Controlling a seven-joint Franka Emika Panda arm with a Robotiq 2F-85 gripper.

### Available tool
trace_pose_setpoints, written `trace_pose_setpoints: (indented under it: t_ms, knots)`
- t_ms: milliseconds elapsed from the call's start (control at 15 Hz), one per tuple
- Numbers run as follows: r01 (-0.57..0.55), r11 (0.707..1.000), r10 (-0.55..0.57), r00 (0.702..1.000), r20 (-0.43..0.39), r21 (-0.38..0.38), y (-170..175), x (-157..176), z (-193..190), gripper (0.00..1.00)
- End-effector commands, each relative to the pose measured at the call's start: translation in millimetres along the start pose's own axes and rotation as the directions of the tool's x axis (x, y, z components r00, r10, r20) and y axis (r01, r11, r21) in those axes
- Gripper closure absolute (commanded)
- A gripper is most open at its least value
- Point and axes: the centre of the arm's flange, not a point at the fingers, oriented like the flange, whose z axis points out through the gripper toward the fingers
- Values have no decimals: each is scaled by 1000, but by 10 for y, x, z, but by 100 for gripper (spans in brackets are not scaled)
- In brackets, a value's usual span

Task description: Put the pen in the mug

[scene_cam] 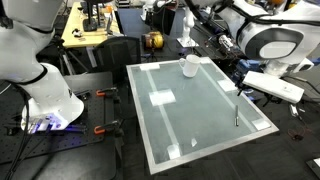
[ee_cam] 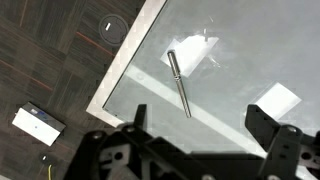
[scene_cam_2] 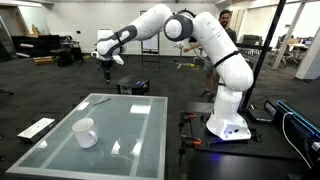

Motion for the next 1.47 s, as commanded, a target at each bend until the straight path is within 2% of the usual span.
trace_pose_setpoints:
  t_ms: [0, 800, 1400]
  knots:
    - [52, 998, -52, 999, 11, 22, 222, 198, 238, 0]
    - [80, 986, -96, 990, 106, 147, 281, 355, 1056, 0]
    - [130, 987, -143, 978, 153, 94, 270, 536, 1342, 0]
